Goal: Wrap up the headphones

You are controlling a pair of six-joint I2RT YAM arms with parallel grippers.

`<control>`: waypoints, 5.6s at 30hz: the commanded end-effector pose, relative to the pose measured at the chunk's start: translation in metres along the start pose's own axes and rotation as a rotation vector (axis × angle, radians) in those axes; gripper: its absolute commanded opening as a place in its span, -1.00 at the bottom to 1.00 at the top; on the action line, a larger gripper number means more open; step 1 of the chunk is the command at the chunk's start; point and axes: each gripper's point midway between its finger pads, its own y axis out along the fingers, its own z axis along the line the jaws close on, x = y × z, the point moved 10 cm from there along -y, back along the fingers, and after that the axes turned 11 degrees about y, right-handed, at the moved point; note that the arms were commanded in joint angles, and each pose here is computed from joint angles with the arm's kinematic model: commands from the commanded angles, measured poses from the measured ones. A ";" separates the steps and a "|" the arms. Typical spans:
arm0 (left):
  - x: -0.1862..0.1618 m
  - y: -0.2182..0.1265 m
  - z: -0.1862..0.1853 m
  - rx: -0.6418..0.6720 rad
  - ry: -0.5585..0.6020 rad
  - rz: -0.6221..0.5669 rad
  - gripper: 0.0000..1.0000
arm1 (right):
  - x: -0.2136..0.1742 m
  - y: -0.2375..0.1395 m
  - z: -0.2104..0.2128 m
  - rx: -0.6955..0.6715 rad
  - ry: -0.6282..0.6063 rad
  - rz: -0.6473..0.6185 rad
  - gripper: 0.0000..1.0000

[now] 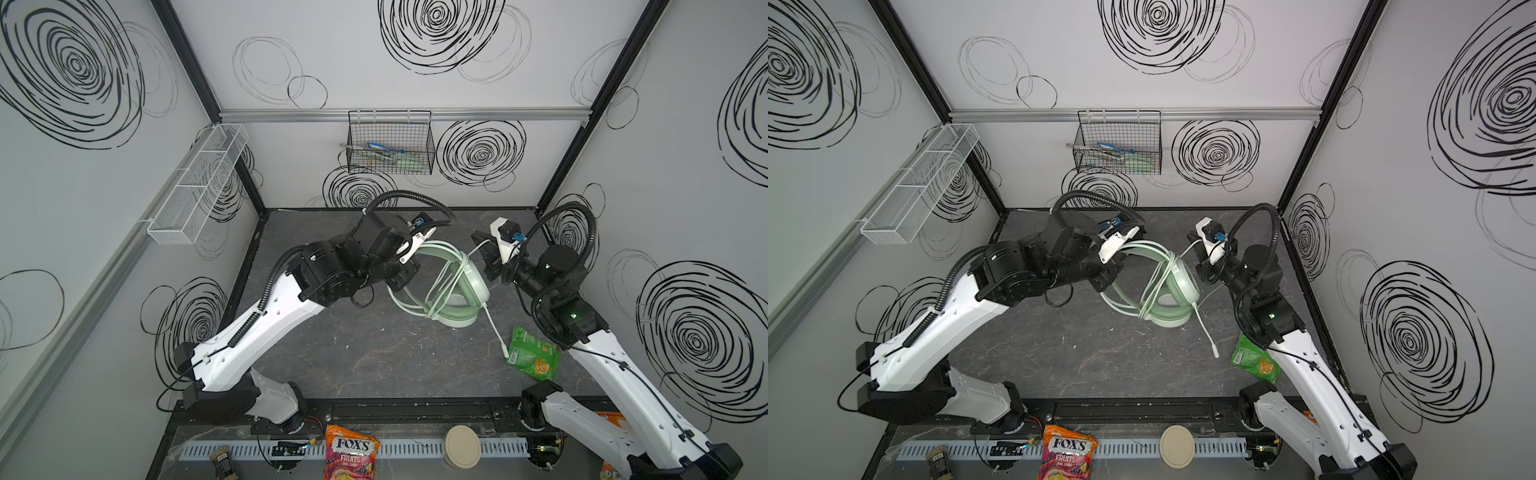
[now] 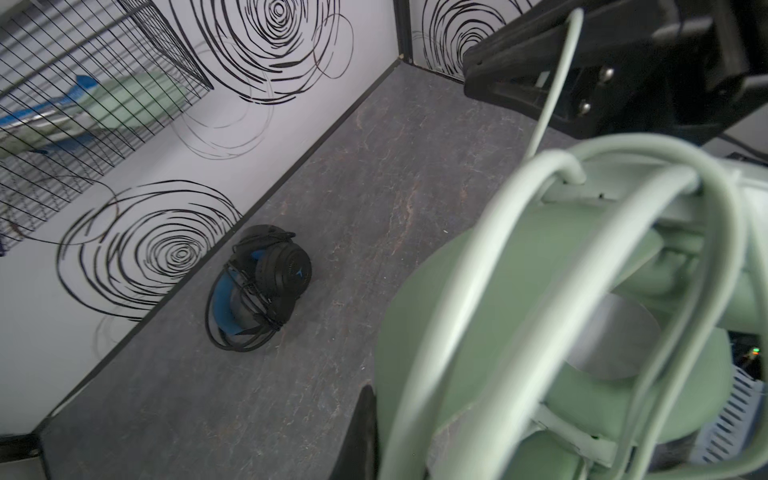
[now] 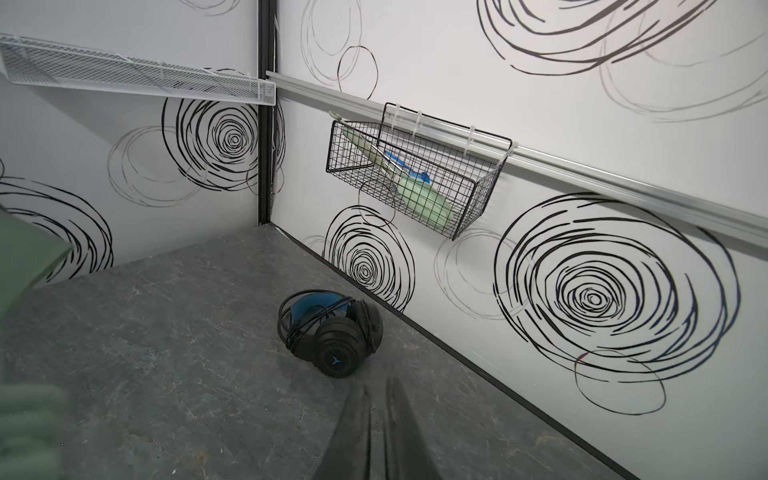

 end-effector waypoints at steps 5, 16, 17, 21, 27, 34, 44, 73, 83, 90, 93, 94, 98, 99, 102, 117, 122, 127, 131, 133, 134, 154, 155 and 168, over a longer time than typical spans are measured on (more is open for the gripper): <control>0.012 -0.010 0.005 0.249 0.138 0.037 -1.00 | 0.030 -0.012 -0.004 -0.103 -0.130 -0.068 -0.73; 0.018 0.001 -0.018 0.157 0.223 0.032 -1.00 | 0.031 -0.007 0.013 -0.065 -0.188 -0.056 -0.68; 0.016 0.004 -0.014 0.164 0.198 0.045 -1.00 | 0.031 -0.008 0.014 -0.058 -0.183 -0.060 -0.69; 0.011 0.012 0.005 0.203 0.087 0.079 -1.00 | 0.036 -0.014 0.016 -0.048 -0.160 -0.090 -0.69; 0.010 0.024 0.019 0.422 0.045 0.189 -1.00 | 0.048 -0.026 0.022 0.018 -0.143 -0.116 -0.69; 0.029 0.016 0.038 0.620 -0.093 0.162 -1.00 | 0.051 -0.033 0.028 0.051 -0.119 -0.115 -0.72; 0.072 -0.035 0.044 0.744 -0.245 -0.139 -1.00 | 0.053 -0.046 0.033 0.079 0.098 -0.171 -0.61; 0.061 -0.074 0.095 0.343 -0.587 -0.440 -1.00 | -0.106 -0.062 0.051 0.238 0.822 0.255 0.77; 0.062 -0.070 0.090 0.257 -0.599 -0.478 -1.00 | -0.153 -0.046 0.049 0.214 0.758 0.292 0.99; 0.062 -0.074 0.089 0.219 -0.605 -0.498 -1.00 | -0.166 -0.037 0.040 0.115 0.672 0.304 0.99; 0.062 -0.077 0.090 0.202 -0.615 -0.515 -1.00 | -0.177 -0.030 0.038 0.135 0.677 0.316 1.00; 0.062 -0.078 0.090 0.195 -0.618 -0.522 -1.00 | -0.179 -0.027 0.038 0.149 0.676 0.321 1.00; 0.063 -0.083 0.093 0.173 -0.626 -0.544 -1.00 | -0.183 -0.017 0.035 0.150 0.665 0.328 0.99; 0.063 -0.083 0.094 0.168 -0.628 -0.547 -1.00 | -0.185 -0.015 0.033 0.150 0.672 0.331 0.98; 0.063 -0.086 0.094 0.158 -0.633 -0.557 -1.00 | -0.190 -0.006 0.030 0.146 0.682 0.350 0.94; 0.054 -0.096 0.104 -0.023 -0.708 -0.702 -1.00 | -0.175 0.014 0.028 0.216 0.714 0.374 -0.69; 0.054 -0.100 0.101 -0.184 -0.678 -0.822 -1.00 | -0.171 0.017 0.021 0.164 0.715 0.364 -0.99; 0.060 -0.094 0.079 -0.494 -0.566 -0.893 -1.00 | -0.158 0.031 0.009 0.109 0.673 0.368 -1.00; 0.058 -0.093 0.068 -0.575 -0.498 -0.861 -1.00 | -0.136 0.046 -0.003 0.070 0.629 0.359 -1.00; 0.055 -0.094 0.066 -0.579 -0.472 -0.821 -1.00 | -0.125 0.050 -0.013 0.009 0.608 0.351 -1.00; 0.054 -0.096 0.063 -0.605 -0.453 -0.818 -1.00 | -0.121 0.052 -0.018 -0.025 0.601 0.350 -1.00; -0.015 -0.058 0.001 -0.638 -0.284 -0.243 -1.00 | 0.003 0.018 -0.026 0.046 0.137 -0.015 -0.98; -0.016 -0.054 -0.002 -0.605 -0.262 -0.198 -1.00 | 0.009 0.017 -0.026 0.044 0.118 -0.022 -0.97; -0.019 -0.029 -0.001 -0.143 -0.087 0.021 -1.00 | 0.047 0.011 -0.020 -0.017 -0.041 -0.056 -0.96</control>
